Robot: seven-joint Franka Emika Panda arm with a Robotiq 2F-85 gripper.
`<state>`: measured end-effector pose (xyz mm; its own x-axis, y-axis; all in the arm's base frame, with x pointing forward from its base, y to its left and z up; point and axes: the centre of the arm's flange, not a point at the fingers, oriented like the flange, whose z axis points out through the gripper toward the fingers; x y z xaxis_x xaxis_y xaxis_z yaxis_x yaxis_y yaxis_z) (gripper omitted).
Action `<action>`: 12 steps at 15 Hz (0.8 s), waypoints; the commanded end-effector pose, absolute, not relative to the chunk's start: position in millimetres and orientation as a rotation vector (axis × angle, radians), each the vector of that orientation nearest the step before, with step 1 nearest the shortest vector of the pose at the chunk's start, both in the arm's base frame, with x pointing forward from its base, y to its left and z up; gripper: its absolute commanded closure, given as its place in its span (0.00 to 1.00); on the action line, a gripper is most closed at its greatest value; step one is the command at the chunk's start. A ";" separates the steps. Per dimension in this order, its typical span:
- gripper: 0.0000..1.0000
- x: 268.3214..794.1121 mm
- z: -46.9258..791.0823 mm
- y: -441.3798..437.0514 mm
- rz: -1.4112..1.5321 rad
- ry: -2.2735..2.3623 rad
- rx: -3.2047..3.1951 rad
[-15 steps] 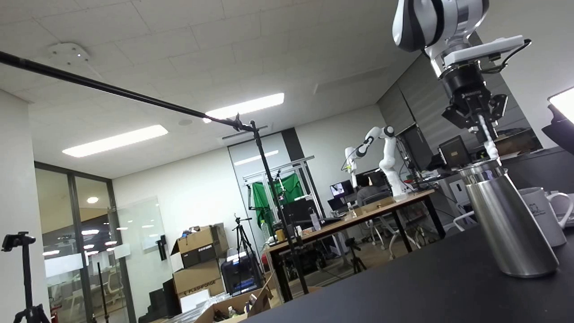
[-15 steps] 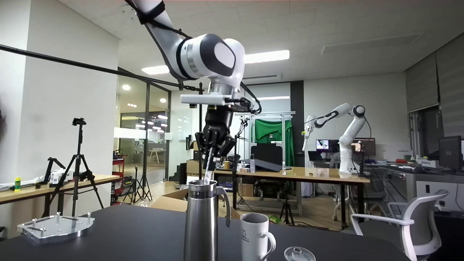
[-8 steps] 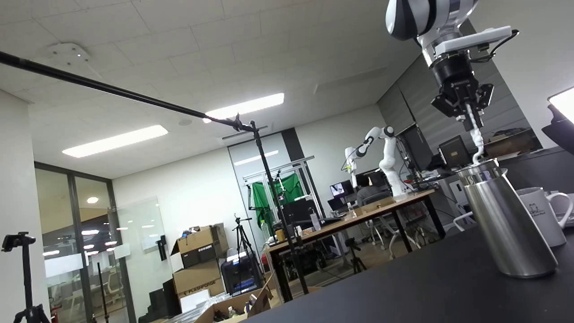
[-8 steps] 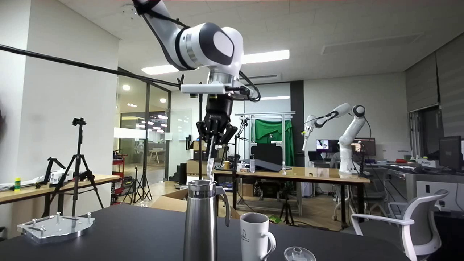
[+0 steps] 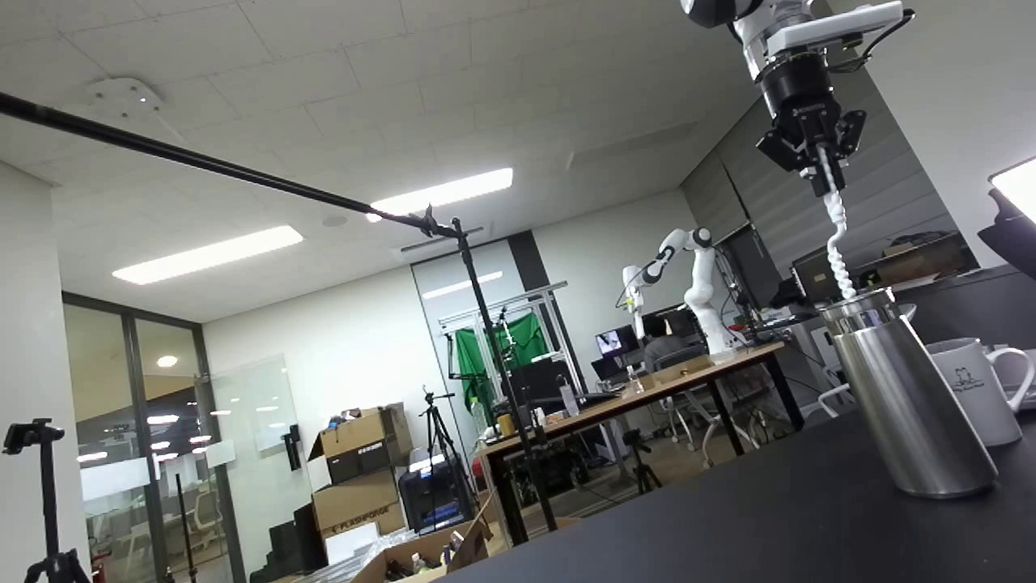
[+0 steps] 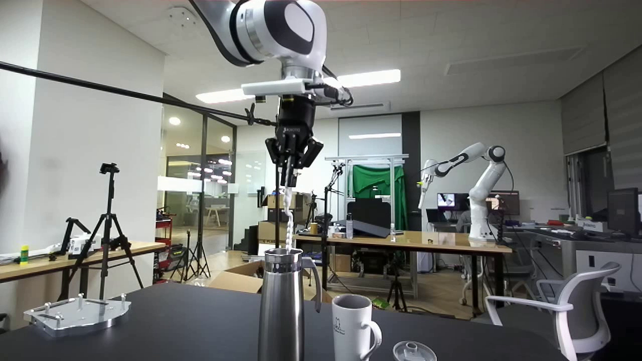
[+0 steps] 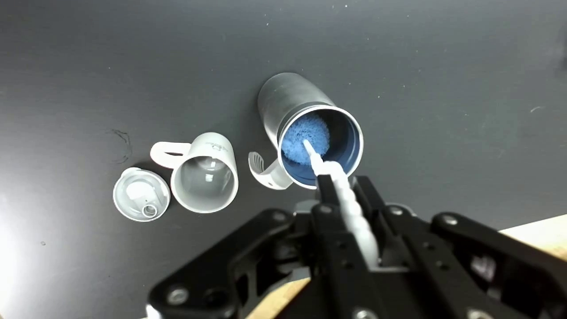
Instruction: Lift and lower the thing in the flask six times
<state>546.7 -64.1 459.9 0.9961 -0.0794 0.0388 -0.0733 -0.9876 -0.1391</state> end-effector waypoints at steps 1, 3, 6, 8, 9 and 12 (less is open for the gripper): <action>0.59 550.3 464.8 -59.5 -0.045 0.129 -3.005; 0.46 550.4 462.6 -58.3 -0.040 0.124 -3.005; 0.24 549.9 461.7 -56.9 -0.029 0.118 -3.004; 0.11 547.7 463.9 -55.7 -0.016 0.110 -3.002; 0.05 546.2 463.7 -54.8 -0.002 0.105 -3.000; 0.09 545.8 453.6 -56.2 -0.015 0.094 -2.998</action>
<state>545.8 -56.2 453.6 0.9980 -0.0633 0.0057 -0.0619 -0.9879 -0.1422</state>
